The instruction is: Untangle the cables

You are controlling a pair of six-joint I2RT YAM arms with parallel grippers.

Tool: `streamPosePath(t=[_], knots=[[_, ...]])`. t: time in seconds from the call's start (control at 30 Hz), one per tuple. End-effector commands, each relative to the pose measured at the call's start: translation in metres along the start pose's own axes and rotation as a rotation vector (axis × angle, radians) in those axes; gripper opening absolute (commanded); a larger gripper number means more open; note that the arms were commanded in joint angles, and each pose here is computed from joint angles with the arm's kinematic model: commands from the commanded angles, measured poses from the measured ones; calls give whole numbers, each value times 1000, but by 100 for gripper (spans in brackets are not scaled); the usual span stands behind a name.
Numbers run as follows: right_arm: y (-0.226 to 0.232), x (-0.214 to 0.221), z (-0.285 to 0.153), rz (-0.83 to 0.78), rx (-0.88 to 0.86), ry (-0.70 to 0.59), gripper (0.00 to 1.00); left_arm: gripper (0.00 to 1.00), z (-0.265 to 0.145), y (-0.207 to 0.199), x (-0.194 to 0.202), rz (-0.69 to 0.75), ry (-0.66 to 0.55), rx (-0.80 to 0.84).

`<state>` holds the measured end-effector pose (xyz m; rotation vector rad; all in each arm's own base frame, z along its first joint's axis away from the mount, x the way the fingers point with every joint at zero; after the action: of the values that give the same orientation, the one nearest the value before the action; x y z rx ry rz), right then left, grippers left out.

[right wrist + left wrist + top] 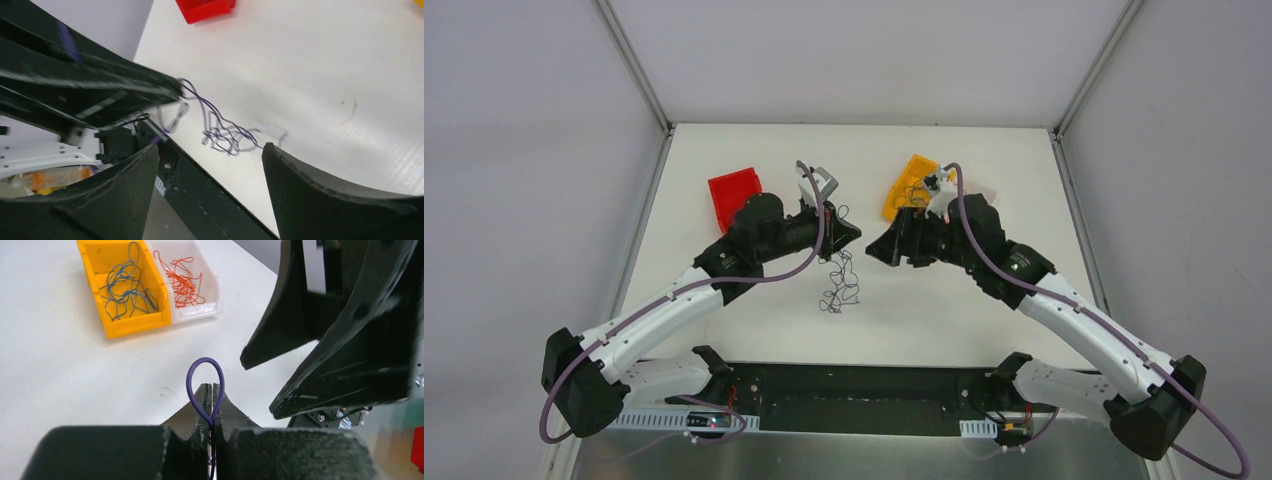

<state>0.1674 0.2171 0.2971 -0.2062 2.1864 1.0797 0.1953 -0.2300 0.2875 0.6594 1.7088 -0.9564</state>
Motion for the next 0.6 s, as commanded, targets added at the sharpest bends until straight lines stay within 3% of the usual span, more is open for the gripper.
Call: streamPosePath(t=[0.0, 0.2, 0.4, 0.57], knots=[[-23, 19, 5, -65, -32, -106, 80, 0, -10, -5, -35, -29, -112, -48], [-39, 60, 29, -171, -153, -11, 77, 0, -12, -13, -53, -66, -144, -28], [-45, 53, 51, -217, -70, -109, 66, 0, -11, -21, -63, -98, -129, 17], [-38, 53, 63, -240, -152, -129, 72, 0, -9, -24, -70, -121, -147, 26]])
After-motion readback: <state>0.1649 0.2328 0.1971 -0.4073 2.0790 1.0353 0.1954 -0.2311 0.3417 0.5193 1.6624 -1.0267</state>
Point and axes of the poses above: each gripper's point midway between its finger pads, its own z axis out along the fingers, its own y axis along the line the jaws close on, x = y × z, the point moved 8 cm from there along -z, back along the fingers, and after that the axes turned 1 degree about z, right-handed, at the moved point
